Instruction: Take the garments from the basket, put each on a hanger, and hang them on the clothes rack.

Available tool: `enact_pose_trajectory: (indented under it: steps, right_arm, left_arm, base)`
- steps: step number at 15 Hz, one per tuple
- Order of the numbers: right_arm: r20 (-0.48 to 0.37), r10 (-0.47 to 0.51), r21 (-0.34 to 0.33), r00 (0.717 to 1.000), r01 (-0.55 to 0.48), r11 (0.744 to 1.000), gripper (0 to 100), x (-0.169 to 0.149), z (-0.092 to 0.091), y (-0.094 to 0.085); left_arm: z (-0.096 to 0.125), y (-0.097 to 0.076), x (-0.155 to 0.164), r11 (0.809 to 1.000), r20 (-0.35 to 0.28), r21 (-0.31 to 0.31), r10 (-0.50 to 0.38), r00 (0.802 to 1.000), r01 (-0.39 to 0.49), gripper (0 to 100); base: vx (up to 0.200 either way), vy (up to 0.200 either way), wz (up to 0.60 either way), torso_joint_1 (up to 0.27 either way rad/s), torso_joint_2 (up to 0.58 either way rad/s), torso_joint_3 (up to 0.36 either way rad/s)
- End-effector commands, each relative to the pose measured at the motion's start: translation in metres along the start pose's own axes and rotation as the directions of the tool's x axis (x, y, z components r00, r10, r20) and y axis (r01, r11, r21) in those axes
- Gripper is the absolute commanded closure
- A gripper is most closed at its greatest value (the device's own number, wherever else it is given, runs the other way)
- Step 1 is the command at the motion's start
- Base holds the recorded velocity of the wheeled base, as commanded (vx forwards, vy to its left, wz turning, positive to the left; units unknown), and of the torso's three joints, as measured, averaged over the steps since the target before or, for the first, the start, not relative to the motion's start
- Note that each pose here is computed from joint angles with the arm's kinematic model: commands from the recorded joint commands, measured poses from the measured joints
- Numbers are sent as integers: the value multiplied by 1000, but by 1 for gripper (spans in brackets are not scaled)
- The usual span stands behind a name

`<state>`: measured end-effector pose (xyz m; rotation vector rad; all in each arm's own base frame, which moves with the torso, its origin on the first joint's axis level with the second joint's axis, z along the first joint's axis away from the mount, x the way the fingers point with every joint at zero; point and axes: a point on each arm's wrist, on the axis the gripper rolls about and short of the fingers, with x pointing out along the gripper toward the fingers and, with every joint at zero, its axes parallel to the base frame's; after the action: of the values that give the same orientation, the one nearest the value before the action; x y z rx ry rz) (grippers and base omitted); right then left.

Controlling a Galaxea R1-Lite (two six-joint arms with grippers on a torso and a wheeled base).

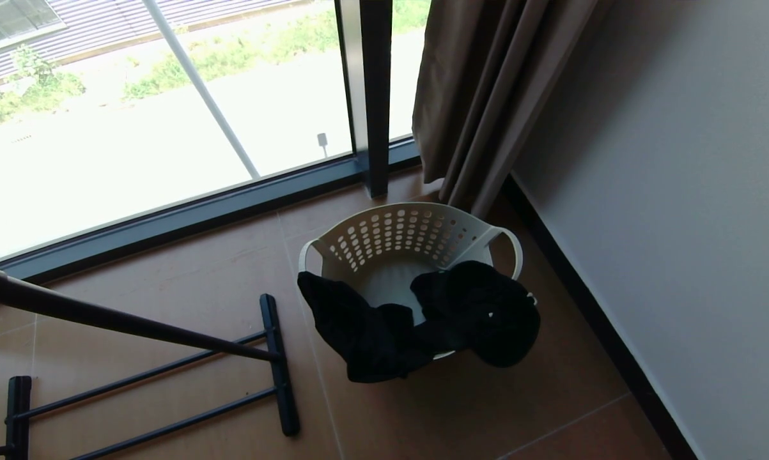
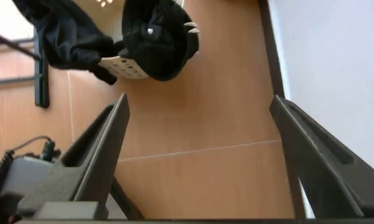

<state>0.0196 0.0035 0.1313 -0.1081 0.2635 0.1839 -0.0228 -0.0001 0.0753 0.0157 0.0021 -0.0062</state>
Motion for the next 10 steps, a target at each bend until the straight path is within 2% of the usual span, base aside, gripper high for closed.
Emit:
enact_pose_trajectory:
  steps: [1, 2, 3, 4, 5, 6, 7, 8, 9, 10]
  right_arm:
    - [-213, 83, -175, 974, -121, 977, 0, 61, 51, 0]
    - [-285, 117, -324, 951, -210, 922, 0, 89, 63, 2]
    - [-308, 148, -418, 940, -274, 866, 0, 104, 70, 8]
    - [-321, 179, -512, 930, -329, 794, 0, 117, 79, 14]
    - [-341, 189, -559, 921, -360, 747, 0, 129, 83, 18]
    - [-382, 197, -620, 903, -409, 669, 0, 153, 86, 23]
    - [-430, 211, -668, 878, -467, 579, 0, 177, 85, 32]
    - [-449, 213, -697, 868, -489, 525, 0, 192, 86, 37]
    - [-470, 197, -718, 860, -503, 481, 0, 213, 87, 44]
    - [-472, 180, -735, 863, -498, 460, 0, 228, 90, 50]
  left_arm:
    - [0, 0, 0, 1000, 1, 0, 0, 1000, 0, 0]
    - [0, 0, 0, 1000, 1, 0, 0, 1000, 0, 0]
    - [0, 0, 0, 1000, -1, 0, 0, 1000, 0, 0]
    - [0, 0, 0, 1000, 1, 0, 0, 1000, 0, 0]
    - [0, 0, 0, 1000, -1, 1, 0, 1000, 0, 0]
    - [0, 0, 0, 1000, -1, 3, 0, 1000, 0, 0]
    - [0, 0, 0, 1000, -4, 4, 0, 1000, 0, 0]
    - [0, 0, 0, 1000, -1, 4, 0, 1000, 0, 0]
    - [0, 0, 0, 1000, -1, 3, 0, 1000, 0, 0]
    - [0, 0, 0, 1000, -1, 3, 0, 1000, 0, 0]
  base:
    - [0, 0, 0, 0, 0, 0]
    - [0, 0, 0, 0, 0, 0]
    - [0, 0, 0, 0, 0, 0]
    - [0, 0, 0, 0, 0, 0]
    - [0, 0, 0, 0, 0, 0]
    - [0, 0, 0, 0, 0, 0]
    - [0, 0, 0, 0, 0, 0]
    - [0, 0, 0, 0, 0, 0]
    - [0, 0, 0, 0, 0, 0]
    - [0, 0, 0, 0, 0, 0]
